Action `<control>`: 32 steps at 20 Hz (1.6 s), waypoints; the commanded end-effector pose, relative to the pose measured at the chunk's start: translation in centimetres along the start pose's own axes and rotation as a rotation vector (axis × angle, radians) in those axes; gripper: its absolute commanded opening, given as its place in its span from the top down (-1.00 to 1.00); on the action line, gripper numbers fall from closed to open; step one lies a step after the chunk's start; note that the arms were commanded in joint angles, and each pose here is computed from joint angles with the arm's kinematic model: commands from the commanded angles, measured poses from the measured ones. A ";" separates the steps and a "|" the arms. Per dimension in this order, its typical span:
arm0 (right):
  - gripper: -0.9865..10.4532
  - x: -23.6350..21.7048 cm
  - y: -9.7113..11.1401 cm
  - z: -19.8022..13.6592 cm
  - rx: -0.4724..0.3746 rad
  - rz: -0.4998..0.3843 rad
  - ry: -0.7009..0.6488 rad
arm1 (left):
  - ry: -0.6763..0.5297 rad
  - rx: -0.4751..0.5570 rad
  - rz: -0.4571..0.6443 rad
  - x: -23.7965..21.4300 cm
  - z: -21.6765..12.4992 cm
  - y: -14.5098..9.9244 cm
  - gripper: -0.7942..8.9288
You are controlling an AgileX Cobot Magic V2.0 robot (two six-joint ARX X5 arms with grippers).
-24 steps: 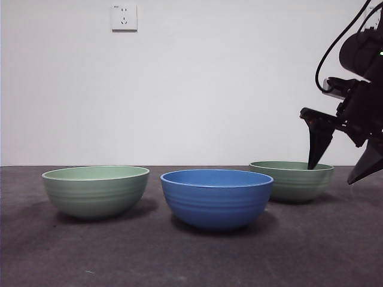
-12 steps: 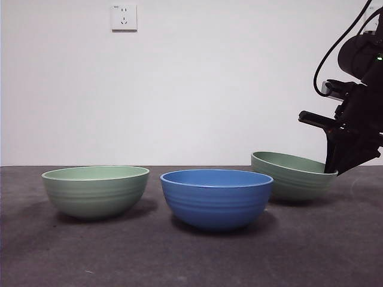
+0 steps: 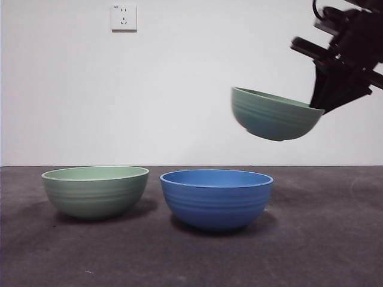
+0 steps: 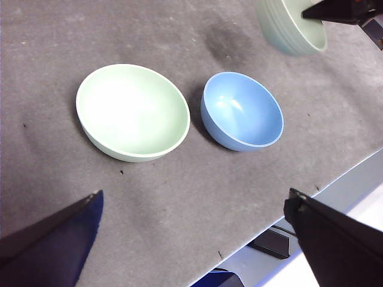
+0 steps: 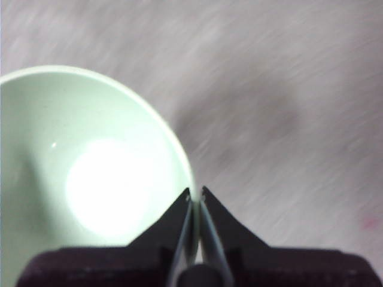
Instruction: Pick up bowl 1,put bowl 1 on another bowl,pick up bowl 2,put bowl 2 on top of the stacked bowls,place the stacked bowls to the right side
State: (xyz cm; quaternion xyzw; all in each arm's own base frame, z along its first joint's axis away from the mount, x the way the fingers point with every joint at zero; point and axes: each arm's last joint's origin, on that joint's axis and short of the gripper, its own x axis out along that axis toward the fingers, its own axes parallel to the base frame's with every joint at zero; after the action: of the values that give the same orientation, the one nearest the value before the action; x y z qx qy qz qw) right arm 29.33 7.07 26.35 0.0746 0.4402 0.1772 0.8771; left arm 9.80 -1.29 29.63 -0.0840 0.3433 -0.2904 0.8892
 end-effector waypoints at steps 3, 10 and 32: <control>0.85 1.0 3.2 -1.3 -0.093 0.041 0.089 | -0.010 0.006 -0.001 -0.1 0.1 -0.1 -0.39; 0.85 3.5 6.7 -3.0 -0.205 -0.007 0.172 | -0.007 0.004 -0.002 -0.1 0.1 -0.1 -0.39; 0.36 4.3 8.2 -3.7 -0.268 0.037 0.191 | 0.066 -0.046 0.016 2.4 1.5 2.0 -0.39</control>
State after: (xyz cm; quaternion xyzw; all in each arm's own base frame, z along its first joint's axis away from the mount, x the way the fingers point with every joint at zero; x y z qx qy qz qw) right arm 26.87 16.20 22.84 -0.0518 0.5026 0.2520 0.8253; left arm 13.07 -1.11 28.67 -0.0914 0.3807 -0.2774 0.8774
